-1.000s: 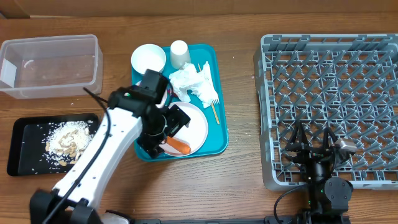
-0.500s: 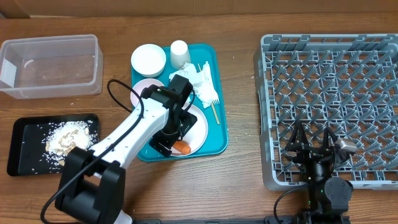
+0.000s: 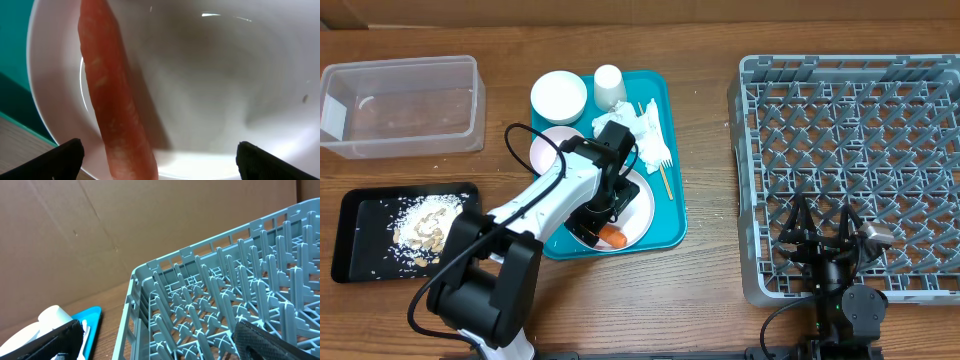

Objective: Sort waste into correct bins and load items into the dishwasher rack
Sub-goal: 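Move the left gripper down toward the carrot on the white plate, then close the left gripper on the carrot and lift it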

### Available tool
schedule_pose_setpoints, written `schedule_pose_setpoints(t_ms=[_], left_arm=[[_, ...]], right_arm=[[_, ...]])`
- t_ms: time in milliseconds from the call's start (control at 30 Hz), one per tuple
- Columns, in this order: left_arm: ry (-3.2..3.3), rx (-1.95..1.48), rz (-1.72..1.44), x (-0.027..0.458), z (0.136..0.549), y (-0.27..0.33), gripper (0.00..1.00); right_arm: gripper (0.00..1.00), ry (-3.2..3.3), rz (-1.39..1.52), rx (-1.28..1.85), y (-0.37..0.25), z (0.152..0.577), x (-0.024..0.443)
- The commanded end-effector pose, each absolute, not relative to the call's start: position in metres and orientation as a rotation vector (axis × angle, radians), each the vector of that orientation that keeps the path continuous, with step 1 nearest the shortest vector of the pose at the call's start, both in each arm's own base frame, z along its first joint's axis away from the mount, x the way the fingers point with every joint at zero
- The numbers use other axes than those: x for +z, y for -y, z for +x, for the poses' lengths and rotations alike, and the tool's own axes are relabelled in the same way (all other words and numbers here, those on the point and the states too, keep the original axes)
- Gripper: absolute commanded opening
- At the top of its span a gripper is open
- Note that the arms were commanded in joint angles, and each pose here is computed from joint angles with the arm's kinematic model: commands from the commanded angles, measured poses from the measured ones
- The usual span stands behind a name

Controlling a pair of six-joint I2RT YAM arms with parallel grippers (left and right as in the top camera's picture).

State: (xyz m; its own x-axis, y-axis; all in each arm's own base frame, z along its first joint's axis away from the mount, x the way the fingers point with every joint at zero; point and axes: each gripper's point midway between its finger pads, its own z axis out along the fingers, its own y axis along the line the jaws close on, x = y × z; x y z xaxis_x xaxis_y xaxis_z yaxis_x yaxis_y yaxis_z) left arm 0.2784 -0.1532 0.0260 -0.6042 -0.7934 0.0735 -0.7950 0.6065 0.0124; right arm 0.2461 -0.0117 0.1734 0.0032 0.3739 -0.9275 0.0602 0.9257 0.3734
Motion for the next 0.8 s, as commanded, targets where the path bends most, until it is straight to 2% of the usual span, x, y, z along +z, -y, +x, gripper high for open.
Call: schedule_pose_setpoints(t_ms=[0,767], left_arm=[[2.765,-0.006,1.343,0.020,0.277,0.149,0.99],[2.791,0.038,1.349,0.003,0.280,0.149,0.99]], right_arm=[[1.00,-1.556,0.344,0.247,0.012,0.246,0.171],[1.00,-1.556,0.344,0.247,0.012,0.246,0.171]])
